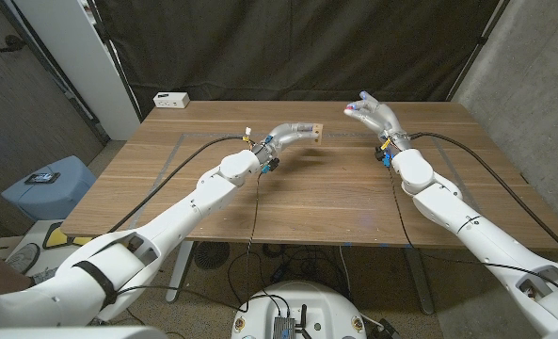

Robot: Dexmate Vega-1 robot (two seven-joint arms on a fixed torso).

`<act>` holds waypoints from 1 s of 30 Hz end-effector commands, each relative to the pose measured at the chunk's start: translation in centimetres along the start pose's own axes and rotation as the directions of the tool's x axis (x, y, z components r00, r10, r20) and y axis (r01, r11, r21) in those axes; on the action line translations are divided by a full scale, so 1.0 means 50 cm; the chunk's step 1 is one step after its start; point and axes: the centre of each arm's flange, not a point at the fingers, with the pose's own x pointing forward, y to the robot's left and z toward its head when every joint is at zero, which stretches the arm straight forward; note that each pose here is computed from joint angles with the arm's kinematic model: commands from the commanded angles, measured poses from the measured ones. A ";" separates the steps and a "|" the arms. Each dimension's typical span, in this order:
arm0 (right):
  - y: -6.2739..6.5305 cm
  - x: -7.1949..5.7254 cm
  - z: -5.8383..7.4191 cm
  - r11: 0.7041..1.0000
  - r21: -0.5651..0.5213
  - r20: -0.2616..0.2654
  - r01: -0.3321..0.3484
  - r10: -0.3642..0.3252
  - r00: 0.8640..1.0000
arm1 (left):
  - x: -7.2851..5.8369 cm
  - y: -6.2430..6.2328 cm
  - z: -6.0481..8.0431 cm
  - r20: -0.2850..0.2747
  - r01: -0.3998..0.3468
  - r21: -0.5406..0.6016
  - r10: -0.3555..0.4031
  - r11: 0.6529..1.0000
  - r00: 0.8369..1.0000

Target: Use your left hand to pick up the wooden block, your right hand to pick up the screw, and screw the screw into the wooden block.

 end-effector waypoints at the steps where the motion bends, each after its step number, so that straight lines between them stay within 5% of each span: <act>1: 0.020 0.000 0.018 0.996 0.068 0.002 0.059 -0.059 0.998 | -0.002 -0.013 0.006 0.008 -0.022 -0.016 0.022 1.000 1.000; 30: 0.102 -0.031 0.026 0.951 0.280 0.004 0.129 -0.135 0.991 | 0.011 -0.033 -0.005 0.001 -0.026 -0.068 0.026 0.997 1.000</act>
